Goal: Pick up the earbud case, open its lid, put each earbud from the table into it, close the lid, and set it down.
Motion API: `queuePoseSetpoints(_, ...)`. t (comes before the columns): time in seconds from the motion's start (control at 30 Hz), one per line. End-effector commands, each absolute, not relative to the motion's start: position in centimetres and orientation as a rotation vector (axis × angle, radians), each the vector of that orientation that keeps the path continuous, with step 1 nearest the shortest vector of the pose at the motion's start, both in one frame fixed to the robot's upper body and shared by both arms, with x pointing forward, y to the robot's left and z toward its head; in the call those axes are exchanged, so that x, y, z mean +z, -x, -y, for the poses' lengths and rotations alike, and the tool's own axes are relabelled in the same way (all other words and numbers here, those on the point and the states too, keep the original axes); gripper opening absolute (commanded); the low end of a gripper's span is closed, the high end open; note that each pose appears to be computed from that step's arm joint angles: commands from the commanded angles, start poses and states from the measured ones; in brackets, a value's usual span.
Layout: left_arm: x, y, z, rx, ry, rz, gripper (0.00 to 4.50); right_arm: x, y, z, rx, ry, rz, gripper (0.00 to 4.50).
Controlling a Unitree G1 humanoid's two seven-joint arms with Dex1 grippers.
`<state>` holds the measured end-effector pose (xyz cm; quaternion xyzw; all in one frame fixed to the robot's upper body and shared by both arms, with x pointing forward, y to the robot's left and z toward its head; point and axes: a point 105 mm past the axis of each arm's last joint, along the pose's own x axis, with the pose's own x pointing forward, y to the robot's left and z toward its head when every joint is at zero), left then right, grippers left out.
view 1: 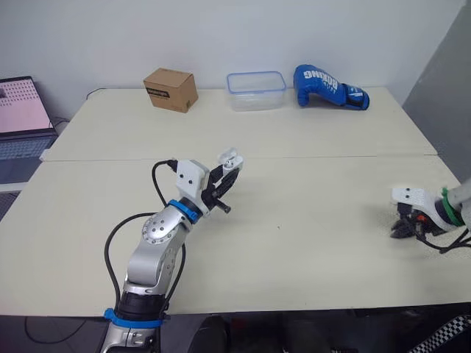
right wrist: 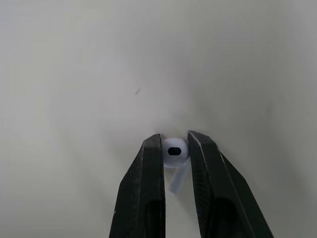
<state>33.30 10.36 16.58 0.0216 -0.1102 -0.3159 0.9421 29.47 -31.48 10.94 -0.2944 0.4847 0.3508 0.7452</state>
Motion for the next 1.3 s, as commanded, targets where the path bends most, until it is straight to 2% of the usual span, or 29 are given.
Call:
queuePoseSetpoints(0.03, 18.1, -33.0, -9.7, -0.667, -0.054, 0.285, 0.76, 12.1, -29.2, 31.1, 0.691, 0.571, -1.031, 0.34)
queuePoseSetpoints(0.27, 18.0, -32.7, -9.4, -0.697, -0.056, 0.276, 0.76, 11.3, -27.8, 31.4, 0.733, 0.648, -1.079, 2.71)
queuePoseSetpoints(0.5, 17.9, -32.5, -9.3, -0.695, -0.051, 0.276, 0.76, 11.1, -28.7, 31.3, 0.718, 0.650, -1.062, 2.71)
queuePoseSetpoints(0.8, 17.8, -32.3, -9.7, -0.681, -0.056, 0.271, 0.76, 10.8, -28.2, 29.9, 0.835, 0.744, -1.043, 2.71)
queuePoseSetpoints(0.93, 17.9, -32.2, -9.7, -0.680, -0.058, 0.271, 0.76, 10.3, -28.1, 30.5, 0.813, 0.706, -1.072, 1.81)
queuePoseSetpoints(1.07, 17.9, -32.3, -9.9, -0.678, -0.062, 0.269, 0.76, 10.2, -27.9, 30.6, 0.816, 0.705, -1.073, 0.41)
queuePoseSetpoints(1.2, 17.9, -32.4, -9.8, -0.689, -0.063, 0.269, 0.76, 11.0, -28.2, 30.0, 0.852, 0.689, -1.030, 0.37)
queuePoseSetpoints(1.3, 18.0, -32.5, -9.5, -0.706, -0.057, 0.271, 0.76, 13.2, -29.7, 26.6, 0.960, 0.606, -0.864, 0.37)
